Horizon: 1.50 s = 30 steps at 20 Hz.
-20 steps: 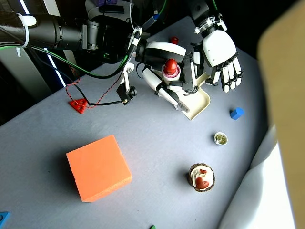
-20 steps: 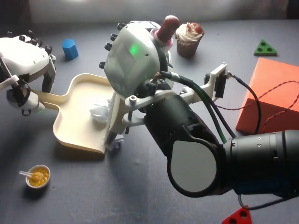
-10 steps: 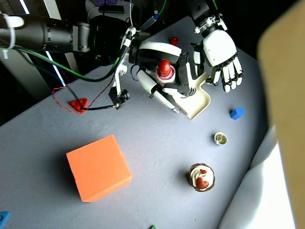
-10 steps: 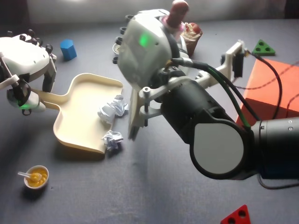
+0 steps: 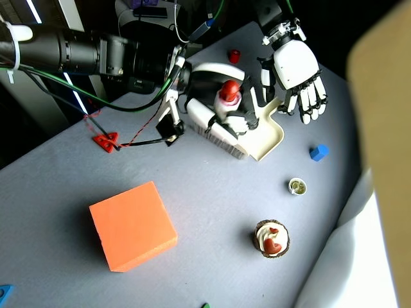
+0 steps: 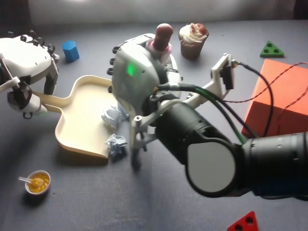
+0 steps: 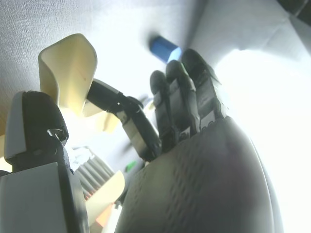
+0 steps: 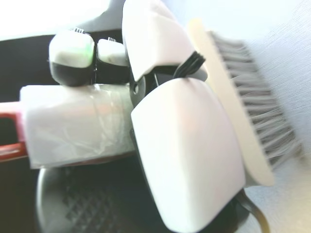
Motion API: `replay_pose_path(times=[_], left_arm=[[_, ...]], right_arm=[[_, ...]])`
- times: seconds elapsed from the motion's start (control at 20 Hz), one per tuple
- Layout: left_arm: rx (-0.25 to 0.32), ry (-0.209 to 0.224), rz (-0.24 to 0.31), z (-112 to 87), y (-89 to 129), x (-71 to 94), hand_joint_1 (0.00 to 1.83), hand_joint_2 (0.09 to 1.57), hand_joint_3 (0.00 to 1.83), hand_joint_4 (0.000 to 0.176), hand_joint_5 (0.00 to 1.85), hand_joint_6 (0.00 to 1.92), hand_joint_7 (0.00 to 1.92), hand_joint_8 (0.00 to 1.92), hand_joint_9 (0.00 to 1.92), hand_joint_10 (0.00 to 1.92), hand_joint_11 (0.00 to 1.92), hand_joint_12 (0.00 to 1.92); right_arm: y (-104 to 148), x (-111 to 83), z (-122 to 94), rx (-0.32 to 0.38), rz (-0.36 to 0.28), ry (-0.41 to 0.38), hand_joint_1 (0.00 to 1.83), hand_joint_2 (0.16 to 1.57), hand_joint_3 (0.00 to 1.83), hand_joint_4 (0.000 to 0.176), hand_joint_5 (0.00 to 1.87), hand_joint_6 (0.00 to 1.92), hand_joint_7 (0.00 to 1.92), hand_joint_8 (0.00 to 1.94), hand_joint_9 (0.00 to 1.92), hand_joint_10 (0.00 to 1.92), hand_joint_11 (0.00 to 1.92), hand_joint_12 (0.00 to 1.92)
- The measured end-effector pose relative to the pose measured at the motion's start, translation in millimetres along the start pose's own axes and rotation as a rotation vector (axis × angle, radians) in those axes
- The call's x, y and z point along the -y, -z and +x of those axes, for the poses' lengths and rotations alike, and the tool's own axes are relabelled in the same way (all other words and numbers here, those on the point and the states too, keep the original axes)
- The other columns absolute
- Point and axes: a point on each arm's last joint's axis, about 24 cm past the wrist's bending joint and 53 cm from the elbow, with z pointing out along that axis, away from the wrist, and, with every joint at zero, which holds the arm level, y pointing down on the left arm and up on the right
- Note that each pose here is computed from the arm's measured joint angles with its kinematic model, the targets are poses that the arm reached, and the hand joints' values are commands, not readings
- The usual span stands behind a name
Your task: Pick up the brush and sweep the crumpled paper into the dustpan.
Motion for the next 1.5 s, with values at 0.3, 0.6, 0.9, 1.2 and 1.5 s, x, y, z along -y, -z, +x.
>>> replay_pose_path(times=[0.3, 0.6, 0.9, 1.2, 1.5], left_arm=[[-0.002, 0.007, -0.008, 2.6, 0.6, -3.4, 1.11, 1.1, 0.0, 0.0, 1.02, 0.92, 0.37, 0.0, 0.27, 0.0, 0.01, 0.59], [0.001, 0.008, -0.009, 2.0, 0.7, -3.8, 1.1, 1.1, 0.0, 0.0, 1.02, 0.92, 0.36, 0.0, 0.26, 0.0, 0.0, 0.53], [0.005, 0.008, -0.01, 1.3, 0.7, -4.1, 1.09, 1.12, 0.0, 0.0, 0.98, 0.97, 0.34, 0.0, 0.25, 0.0, 0.0, 0.55], [0.004, 0.008, -0.01, 1.4, 0.7, -3.9, 1.1, 1.1, 0.0, 0.0, 1.01, 0.93, 0.36, 0.0, 0.26, 0.0, 0.01, 0.59], [0.004, 0.011, -0.01, 1.6, 0.6, -3.8, 1.1, 1.1, 0.0, 0.0, 1.02, 0.91, 0.35, 0.0, 0.25, 0.0, 0.0, 0.57]], right_arm=[[-8.0, -14.5, -19.6, 0.023, -0.005, -0.049, 1.59, 1.16, 0.0, 0.176, 1.0, 1.92, 0.97, 1.94, 1.09, 1.92, 1.21, 1.92], [-13.1, -10.0, -21.3, 0.027, 0.042, -0.139, 1.61, 1.16, 0.0, 0.176, 0.98, 1.92, 0.95, 1.94, 1.08, 1.92, 1.23, 1.92], [-16.6, -10.4, -29.7, 0.057, 0.066, -0.192, 1.58, 1.17, 0.0, 0.176, 0.97, 1.92, 0.98, 1.94, 1.08, 1.92, 1.2, 1.92], [-17.1, 2.6, -26.2, 0.062, 0.117, -0.233, 1.61, 1.17, 0.0, 0.176, 1.01, 1.92, 1.02, 1.94, 1.07, 1.92, 1.19, 1.92], [-10.5, 14.5, -24.5, 0.075, 0.154, -0.266, 1.6, 1.18, 0.0, 0.176, 1.01, 1.92, 1.01, 1.94, 1.07, 1.92, 1.18, 1.92]])
